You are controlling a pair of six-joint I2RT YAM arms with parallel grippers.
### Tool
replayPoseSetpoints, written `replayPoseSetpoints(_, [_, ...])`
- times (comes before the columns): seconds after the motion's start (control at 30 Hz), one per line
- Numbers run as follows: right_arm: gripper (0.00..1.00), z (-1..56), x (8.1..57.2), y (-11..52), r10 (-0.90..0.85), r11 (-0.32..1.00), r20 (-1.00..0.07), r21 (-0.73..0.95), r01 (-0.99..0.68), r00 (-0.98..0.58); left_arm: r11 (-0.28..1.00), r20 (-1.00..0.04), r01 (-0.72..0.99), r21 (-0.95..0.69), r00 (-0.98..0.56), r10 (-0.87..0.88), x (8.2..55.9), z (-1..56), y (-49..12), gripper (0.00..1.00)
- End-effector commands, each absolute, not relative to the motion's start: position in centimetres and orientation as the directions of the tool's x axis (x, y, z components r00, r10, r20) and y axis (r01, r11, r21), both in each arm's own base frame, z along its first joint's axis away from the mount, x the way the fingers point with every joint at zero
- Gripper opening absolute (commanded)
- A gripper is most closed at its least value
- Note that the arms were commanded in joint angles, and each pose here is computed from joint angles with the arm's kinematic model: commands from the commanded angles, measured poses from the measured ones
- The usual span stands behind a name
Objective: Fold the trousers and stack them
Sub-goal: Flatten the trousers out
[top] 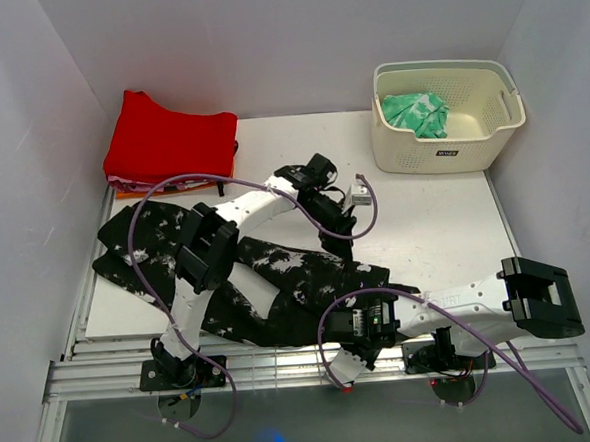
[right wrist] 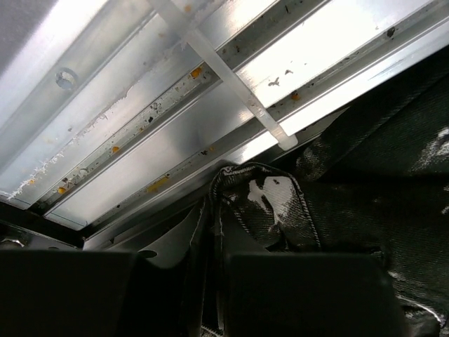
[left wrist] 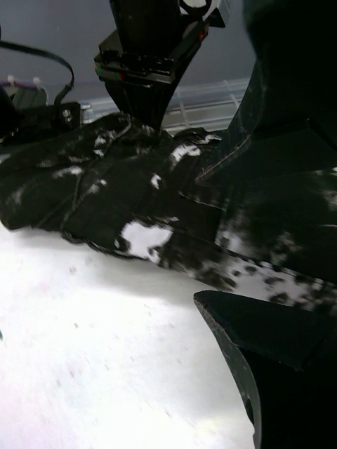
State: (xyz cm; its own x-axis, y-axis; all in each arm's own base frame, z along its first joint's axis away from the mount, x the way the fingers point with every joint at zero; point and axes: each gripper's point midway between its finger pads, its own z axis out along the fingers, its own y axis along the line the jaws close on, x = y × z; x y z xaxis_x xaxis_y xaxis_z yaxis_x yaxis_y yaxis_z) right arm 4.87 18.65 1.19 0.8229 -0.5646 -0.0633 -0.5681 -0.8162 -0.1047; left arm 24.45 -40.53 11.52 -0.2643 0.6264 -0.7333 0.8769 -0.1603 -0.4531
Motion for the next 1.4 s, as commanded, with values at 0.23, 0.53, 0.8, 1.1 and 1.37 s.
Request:
replayPoseSetpoints(0.23, [0.09, 1.0, 5.6, 17.1, -0.548, -0.836, 0.023, -0.061, -0.546, 0.836, -0.340, -0.769, 0.774, -0.535, -0.280, 0.574, 20.4, 11.9, -43.7, 0.70])
replayPoseSetpoints(0.53, [0.09, 1.0, 5.6, 17.1, -0.551, -0.834, 0.025, -0.064, -0.548, 0.834, -0.339, -0.761, 0.778, -0.529, -0.260, 0.594, 19.6, 12.9, -43.3, 0.08])
replayPoseSetpoints(0.8, [0.12, 1.7, 5.7, 18.1, -0.585, -0.807, -0.002, -0.096, -0.582, 0.811, -0.186, -0.886, 0.936, -0.298, -0.198, 0.420, 25.2, 20.7, -40.8, 0.00])
replayPoseSetpoints(1.1, [0.90, 12.6, 4.4, 26.0, -0.649, -0.652, -0.346, -0.206, -0.730, 0.678, 0.205, -0.875, 0.933, -0.295, -0.350, 0.333, 30.9, 22.8, -32.3, 0.42])
replayPoseSetpoints(1.37, [0.90, 19.4, 8.5, 27.8, -0.696, -0.347, -0.618, -0.158, -0.925, 0.367, 0.499, -0.893, 0.840, -0.214, -0.375, 0.248, 33.4, 25.8, -23.1, 0.42])
